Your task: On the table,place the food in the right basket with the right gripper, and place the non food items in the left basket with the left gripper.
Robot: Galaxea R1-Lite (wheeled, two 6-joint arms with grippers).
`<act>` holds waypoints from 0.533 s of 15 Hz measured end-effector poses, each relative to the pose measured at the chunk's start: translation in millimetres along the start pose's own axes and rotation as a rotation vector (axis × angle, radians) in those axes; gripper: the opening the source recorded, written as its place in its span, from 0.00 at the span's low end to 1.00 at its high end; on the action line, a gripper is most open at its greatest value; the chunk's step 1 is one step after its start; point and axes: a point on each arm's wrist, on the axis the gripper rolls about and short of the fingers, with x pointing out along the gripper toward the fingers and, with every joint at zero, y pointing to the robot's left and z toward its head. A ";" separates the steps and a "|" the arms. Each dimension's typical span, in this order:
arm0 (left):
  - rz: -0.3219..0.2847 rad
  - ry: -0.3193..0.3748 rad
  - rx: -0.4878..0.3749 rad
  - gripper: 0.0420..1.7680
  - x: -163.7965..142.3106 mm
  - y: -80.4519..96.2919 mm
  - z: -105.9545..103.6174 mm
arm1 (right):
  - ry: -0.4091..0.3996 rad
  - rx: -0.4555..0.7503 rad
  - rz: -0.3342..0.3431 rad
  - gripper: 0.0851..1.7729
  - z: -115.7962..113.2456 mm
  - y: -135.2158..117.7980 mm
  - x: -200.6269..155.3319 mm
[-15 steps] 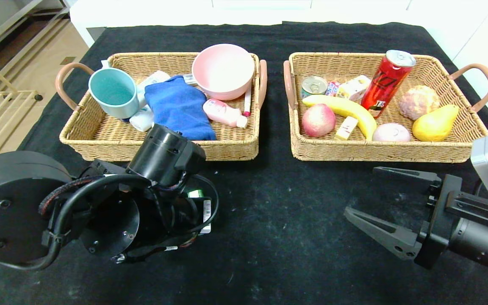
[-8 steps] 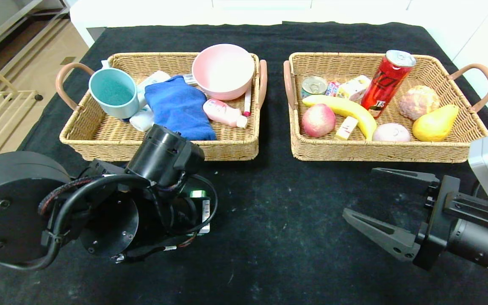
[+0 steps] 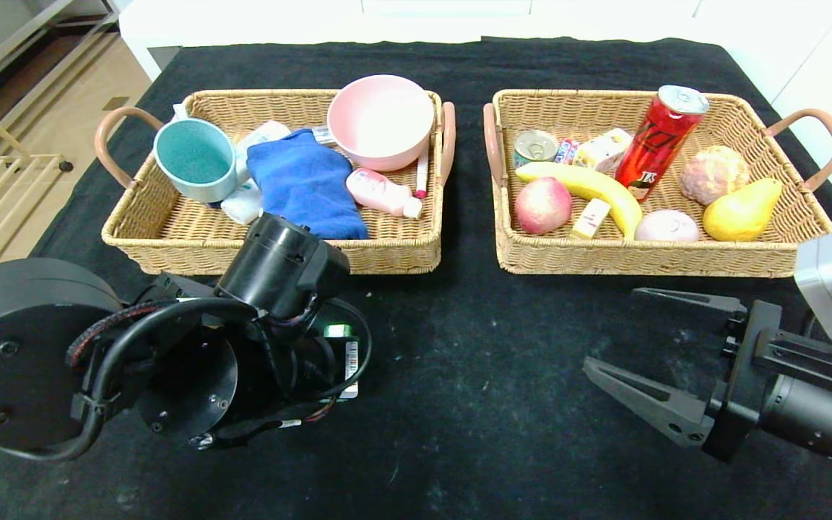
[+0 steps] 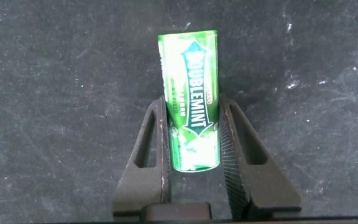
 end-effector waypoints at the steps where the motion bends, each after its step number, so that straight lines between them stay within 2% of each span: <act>1: 0.000 0.000 0.001 0.29 -0.3 -0.1 0.1 | 0.001 0.000 0.000 0.96 -0.4 -0.1 0.4; 5: -0.039 -0.036 0.003 0.29 -15.3 0.9 6.1 | -0.008 0.000 -0.003 0.96 2.2 -0.7 0.3; 8: -0.185 -0.036 0.015 0.29 -35.0 -8.4 4.7 | -0.018 0.001 -0.006 0.96 5.9 -0.7 -3.0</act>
